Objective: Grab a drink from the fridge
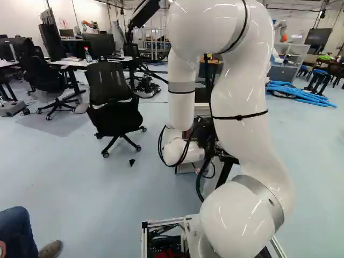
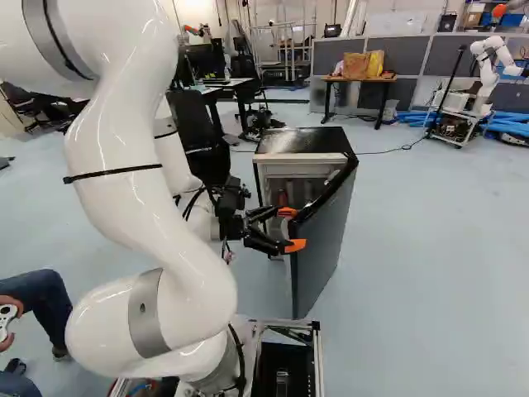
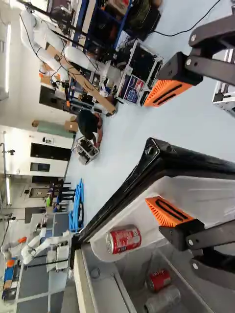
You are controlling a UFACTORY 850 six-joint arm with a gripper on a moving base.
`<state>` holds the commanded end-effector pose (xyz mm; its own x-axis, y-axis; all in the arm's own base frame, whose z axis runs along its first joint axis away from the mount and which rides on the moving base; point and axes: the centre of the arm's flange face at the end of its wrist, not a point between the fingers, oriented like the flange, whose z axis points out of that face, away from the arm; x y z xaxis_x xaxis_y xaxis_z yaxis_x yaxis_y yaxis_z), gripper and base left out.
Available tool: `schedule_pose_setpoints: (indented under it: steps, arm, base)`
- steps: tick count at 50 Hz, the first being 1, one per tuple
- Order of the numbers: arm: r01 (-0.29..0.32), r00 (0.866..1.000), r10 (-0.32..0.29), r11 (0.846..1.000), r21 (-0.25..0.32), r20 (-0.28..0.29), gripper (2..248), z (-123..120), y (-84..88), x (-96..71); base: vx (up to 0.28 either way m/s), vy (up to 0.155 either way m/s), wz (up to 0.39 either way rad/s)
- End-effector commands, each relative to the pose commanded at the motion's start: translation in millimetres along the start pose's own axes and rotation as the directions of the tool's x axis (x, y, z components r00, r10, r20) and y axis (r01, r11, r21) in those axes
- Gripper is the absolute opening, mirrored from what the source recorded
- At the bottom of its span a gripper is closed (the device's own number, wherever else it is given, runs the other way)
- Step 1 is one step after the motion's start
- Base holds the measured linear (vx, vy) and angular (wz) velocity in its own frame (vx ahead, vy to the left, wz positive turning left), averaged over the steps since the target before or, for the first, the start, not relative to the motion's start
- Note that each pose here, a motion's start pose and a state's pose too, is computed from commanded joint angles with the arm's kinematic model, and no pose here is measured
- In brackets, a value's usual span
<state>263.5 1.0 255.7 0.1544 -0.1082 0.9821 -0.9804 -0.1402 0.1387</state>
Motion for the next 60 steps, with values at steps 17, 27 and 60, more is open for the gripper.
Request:
schedule_pose_setpoints:
  steps: [17, 27, 60]
  arm:
    - [-0.057, 0.998, 0.06, 0.982, -0.179, 0.01, 247, 34.2, -4.4, 8.8]
    - [-0.097, 0.994, 0.105, 0.953, -0.288, 0.012, 247, 57.1, -8.4, 15.1]
    - [-0.236, 0.96, 0.279, 0.8, -0.552, -0.006, 247, 146.6, -30.0, 38.6]
  base:
    - [0.0, 0.0, 0.0]
    - [0.0, 0.0, 0.0]
    - [0.0, 0.0, 0.0]
